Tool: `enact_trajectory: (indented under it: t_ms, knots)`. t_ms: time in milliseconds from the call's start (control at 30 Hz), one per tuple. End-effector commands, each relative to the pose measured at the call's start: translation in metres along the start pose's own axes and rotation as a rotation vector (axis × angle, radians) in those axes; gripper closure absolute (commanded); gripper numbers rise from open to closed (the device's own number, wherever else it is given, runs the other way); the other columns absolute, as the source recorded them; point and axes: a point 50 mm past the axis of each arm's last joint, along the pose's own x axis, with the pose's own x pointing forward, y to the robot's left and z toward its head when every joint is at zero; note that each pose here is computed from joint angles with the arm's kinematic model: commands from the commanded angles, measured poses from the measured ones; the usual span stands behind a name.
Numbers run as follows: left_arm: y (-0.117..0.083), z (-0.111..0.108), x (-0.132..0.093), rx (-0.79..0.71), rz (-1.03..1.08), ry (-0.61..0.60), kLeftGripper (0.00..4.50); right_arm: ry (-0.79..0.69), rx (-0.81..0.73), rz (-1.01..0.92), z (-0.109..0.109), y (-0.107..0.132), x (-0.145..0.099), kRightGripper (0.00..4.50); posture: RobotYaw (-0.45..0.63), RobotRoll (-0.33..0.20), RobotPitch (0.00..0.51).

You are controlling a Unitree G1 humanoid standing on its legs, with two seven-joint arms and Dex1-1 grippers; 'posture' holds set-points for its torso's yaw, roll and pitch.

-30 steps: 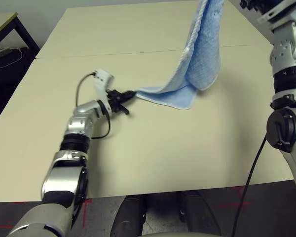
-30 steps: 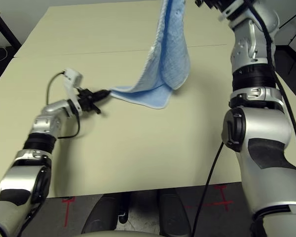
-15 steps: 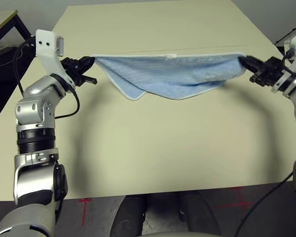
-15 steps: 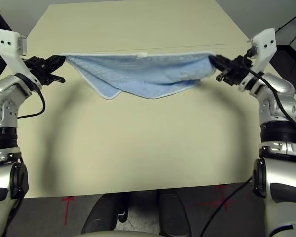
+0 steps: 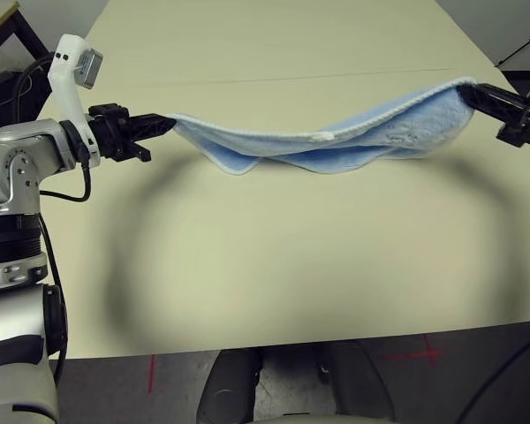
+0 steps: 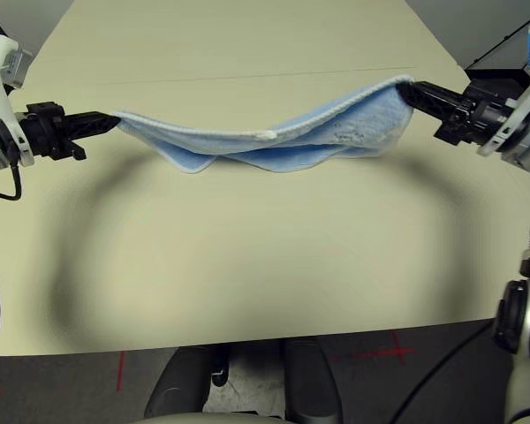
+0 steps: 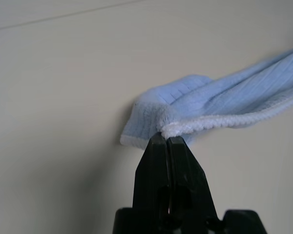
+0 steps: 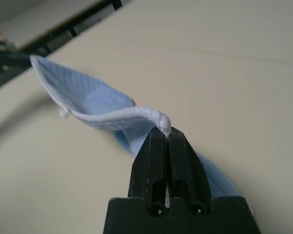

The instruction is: Fold the towel and set it aside.

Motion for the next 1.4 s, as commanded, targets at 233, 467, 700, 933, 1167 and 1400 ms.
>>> enact_trajectory:
  t_ms: [233,467,700,933,1167,1400]
  knots:
    - [0.044,0.048,0.020,0.164,0.501,-0.328,4.49,-0.192,-0.337,-0.472,0.036,-0.032,0.049,4.50,0.03,0.000,0.287]
    - [0.030,0.105,0.025,0.353,0.696,-0.713,4.49,-0.591,-0.434,-0.646,0.096,-0.020,0.058,4.50,0.04,0.000,0.303]
    - [0.037,0.099,0.006,0.476,0.678,-0.769,4.49,-0.485,-0.358,-0.359,0.064,-0.023,0.051,4.50,0.02,0.000,0.309]
    - [0.053,0.036,-0.005,0.541,0.360,-0.125,4.49,-0.079,-0.342,-0.017,0.010,-0.021,0.026,4.50,0.02,0.000,0.323]
    - [0.033,0.005,-0.035,0.424,0.057,0.250,4.49,0.134,-0.414,0.178,-0.005,-0.012,0.019,4.50,0.02,0.000,0.324]
    - [0.017,-0.009,-0.059,0.345,-0.168,0.479,4.49,0.284,-0.470,0.286,-0.006,-0.008,0.008,4.50,0.02,0.000,0.311]
